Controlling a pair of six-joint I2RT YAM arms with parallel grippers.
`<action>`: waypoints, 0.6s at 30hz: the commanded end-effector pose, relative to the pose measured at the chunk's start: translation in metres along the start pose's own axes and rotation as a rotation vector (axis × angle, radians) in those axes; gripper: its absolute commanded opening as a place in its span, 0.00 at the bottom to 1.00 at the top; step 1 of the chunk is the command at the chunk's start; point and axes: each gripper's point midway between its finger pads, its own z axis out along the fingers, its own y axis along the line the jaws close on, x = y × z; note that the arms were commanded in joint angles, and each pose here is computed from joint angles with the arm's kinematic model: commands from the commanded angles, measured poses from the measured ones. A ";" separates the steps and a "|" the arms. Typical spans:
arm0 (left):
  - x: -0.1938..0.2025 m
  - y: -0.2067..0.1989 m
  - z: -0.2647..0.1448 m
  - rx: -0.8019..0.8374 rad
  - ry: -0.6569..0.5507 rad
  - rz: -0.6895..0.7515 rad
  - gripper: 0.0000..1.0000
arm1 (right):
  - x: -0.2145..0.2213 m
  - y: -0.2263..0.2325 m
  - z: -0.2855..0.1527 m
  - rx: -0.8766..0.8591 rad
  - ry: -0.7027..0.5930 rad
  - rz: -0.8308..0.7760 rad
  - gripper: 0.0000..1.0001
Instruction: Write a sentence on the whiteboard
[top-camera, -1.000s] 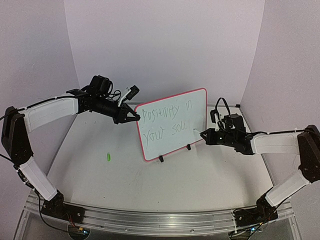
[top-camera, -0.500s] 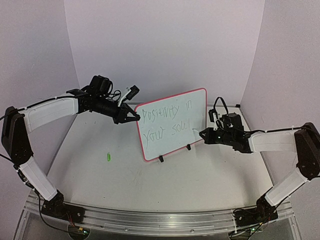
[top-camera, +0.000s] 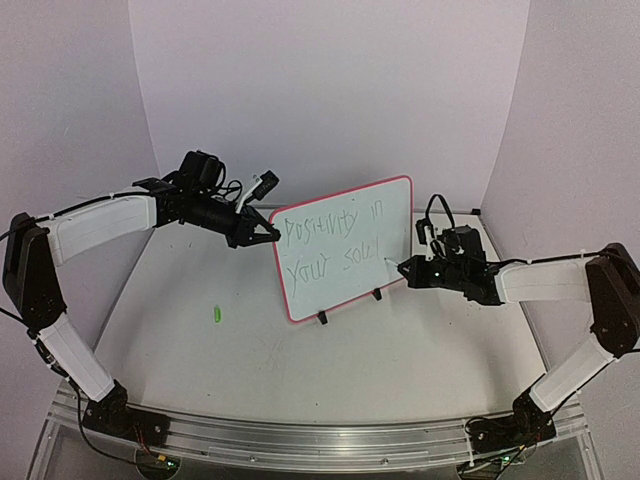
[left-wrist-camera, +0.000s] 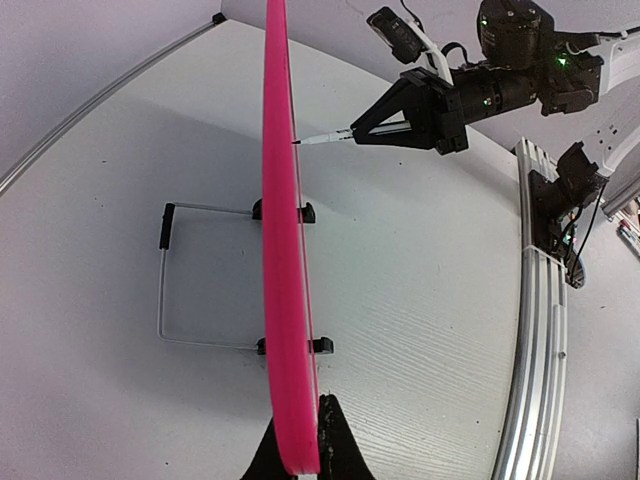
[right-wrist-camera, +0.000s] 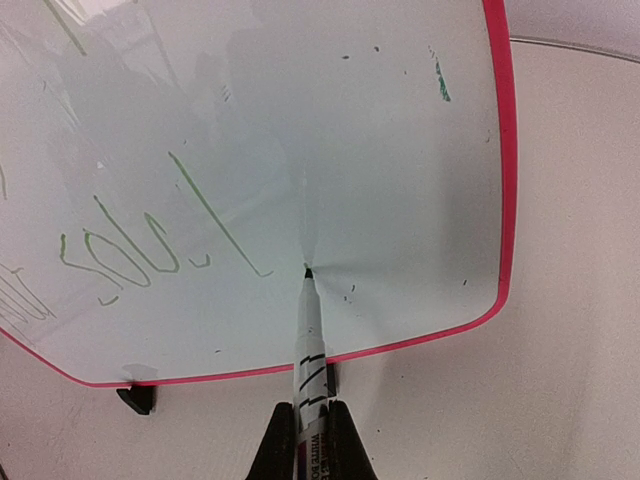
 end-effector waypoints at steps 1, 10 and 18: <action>0.026 0.005 0.007 -0.031 0.105 -0.010 0.00 | -0.022 0.006 0.002 -0.009 -0.057 -0.020 0.00; 0.024 0.006 0.006 -0.038 0.103 -0.018 0.00 | -0.023 0.007 -0.016 -0.005 -0.061 -0.013 0.00; 0.020 0.007 0.002 -0.059 0.092 -0.027 0.09 | -0.033 0.002 -0.055 0.050 -0.116 -0.024 0.00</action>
